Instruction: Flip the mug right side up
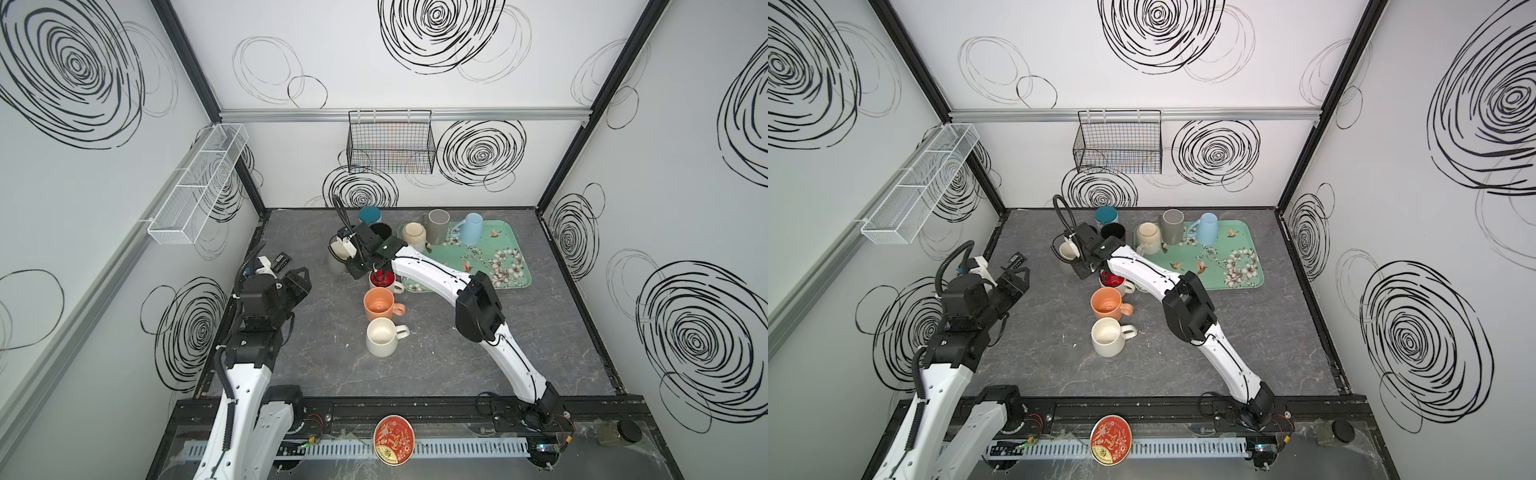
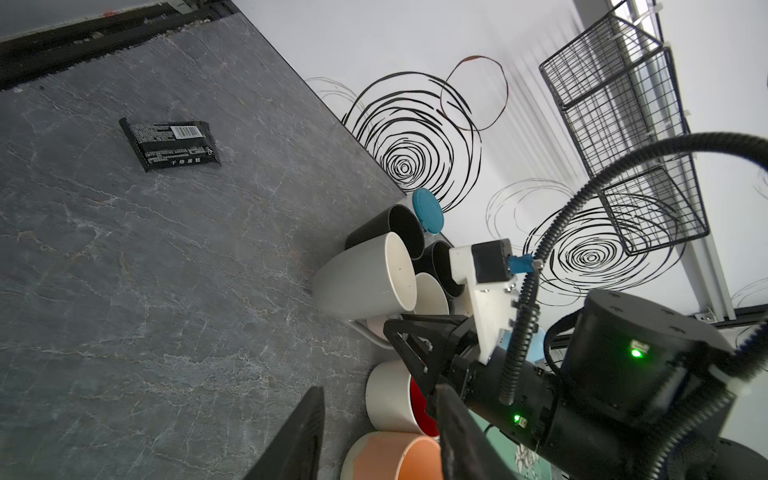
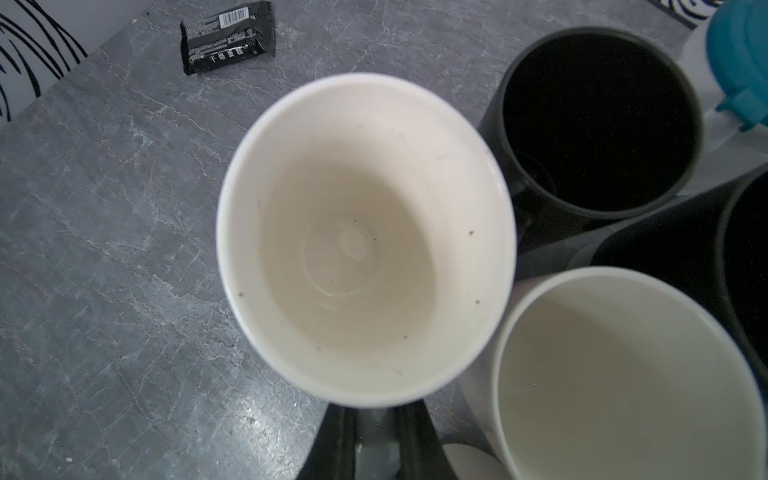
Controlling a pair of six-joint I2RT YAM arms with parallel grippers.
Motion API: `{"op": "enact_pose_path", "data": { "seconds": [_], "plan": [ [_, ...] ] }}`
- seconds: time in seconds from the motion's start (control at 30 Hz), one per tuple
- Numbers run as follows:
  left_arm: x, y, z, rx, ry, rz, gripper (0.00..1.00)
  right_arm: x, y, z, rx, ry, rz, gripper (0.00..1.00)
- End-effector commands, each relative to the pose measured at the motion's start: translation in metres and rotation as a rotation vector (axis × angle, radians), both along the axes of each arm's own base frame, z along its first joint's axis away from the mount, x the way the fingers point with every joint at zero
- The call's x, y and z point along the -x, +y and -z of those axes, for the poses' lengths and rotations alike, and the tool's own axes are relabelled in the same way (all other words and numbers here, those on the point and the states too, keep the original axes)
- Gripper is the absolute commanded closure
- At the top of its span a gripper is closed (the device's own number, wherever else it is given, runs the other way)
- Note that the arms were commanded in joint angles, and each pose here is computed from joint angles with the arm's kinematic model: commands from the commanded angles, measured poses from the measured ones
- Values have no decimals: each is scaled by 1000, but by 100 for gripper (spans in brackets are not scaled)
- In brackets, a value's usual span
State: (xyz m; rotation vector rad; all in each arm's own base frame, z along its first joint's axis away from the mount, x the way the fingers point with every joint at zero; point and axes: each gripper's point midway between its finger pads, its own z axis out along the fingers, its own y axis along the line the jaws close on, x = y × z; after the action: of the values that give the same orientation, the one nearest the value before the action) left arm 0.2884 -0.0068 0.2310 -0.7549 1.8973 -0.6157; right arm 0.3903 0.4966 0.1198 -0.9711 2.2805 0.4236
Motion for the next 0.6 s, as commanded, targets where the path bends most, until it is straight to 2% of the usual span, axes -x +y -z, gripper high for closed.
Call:
{"op": "enact_pose_path", "data": {
  "seconds": [0.0, 0.17, 0.33, 0.57],
  "plan": [
    [-1, -2, 13, 18, 11, 8, 52, -6, 6, -14, -19, -68, -8, 100],
    [-9, -5, 31, 40, 34, 26, 52, -7, 2, -6, 9, -69, -8, 100],
    [-19, -9, 48, 71, 52, 39, 52, -4, -4, 9, 37, -42, -5, 96],
    [-33, -14, 68, 108, 68, 58, 52, -2, -4, 17, 30, -12, -4, 85]
  ]
}}
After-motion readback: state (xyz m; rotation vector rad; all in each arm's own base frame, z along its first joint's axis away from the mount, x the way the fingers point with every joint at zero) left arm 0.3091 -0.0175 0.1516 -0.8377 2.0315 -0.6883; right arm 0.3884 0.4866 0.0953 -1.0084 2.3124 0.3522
